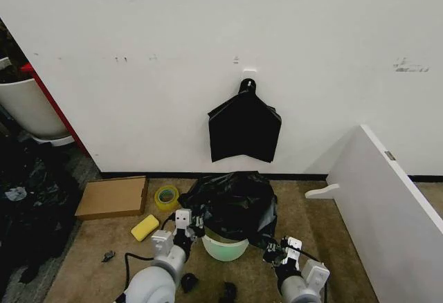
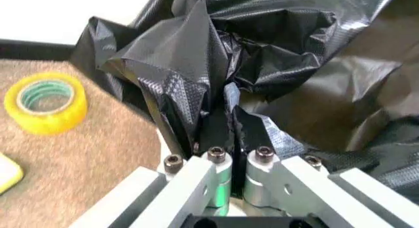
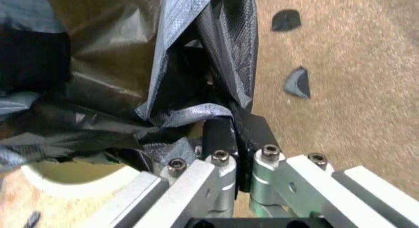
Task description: Place the garbage bag over the trash bin.
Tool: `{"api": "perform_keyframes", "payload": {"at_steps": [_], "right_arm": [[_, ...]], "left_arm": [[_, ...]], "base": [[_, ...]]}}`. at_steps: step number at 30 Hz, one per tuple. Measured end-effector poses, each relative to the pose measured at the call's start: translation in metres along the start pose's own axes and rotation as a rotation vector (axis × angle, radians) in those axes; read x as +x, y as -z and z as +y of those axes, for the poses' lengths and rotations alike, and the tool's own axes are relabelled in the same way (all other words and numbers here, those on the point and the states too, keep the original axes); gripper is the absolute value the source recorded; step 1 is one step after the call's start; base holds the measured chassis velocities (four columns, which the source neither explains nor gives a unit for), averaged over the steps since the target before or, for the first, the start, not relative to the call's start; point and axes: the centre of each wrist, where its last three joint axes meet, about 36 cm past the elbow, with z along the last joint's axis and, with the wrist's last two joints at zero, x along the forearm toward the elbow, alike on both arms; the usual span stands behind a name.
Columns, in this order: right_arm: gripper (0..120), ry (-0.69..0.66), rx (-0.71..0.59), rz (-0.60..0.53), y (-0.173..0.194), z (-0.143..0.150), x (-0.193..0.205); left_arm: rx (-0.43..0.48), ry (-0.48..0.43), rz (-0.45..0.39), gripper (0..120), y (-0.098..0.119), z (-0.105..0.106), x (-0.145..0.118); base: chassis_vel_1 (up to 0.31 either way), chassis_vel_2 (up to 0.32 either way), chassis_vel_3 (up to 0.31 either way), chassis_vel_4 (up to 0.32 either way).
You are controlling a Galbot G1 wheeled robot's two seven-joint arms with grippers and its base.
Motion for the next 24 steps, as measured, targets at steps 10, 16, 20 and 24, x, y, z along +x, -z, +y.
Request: {"api": "perform_keyframes", "payload": {"at_steps": [10,16,20,24], "right_arm": [[0,-0.019,0.088,0.119,0.012,-0.009,-0.014],[0,-0.003,0.106,0.141,0.014,-0.004,-0.016],[0,0.019,0.116,0.158,0.013,0.002,-0.002],[0,0.023,0.153,0.168,0.007,0.002,0.003]], "left_arm": [[-0.076,0.009,0.111,0,0.003,0.013,0.009],[-0.096,0.016,0.130,0,0.007,0.015,0.014],[-0.096,0.013,0.125,0,0.013,0.014,0.022],[-0.099,0.019,0.126,0,0.015,0.017,0.030]], "base": [[0.000,0.000,0.000,0.000],[0.000,0.000,0.000,0.000],[0.000,0.000,0.000,0.000],[0.000,0.000,0.000,0.000]]}}
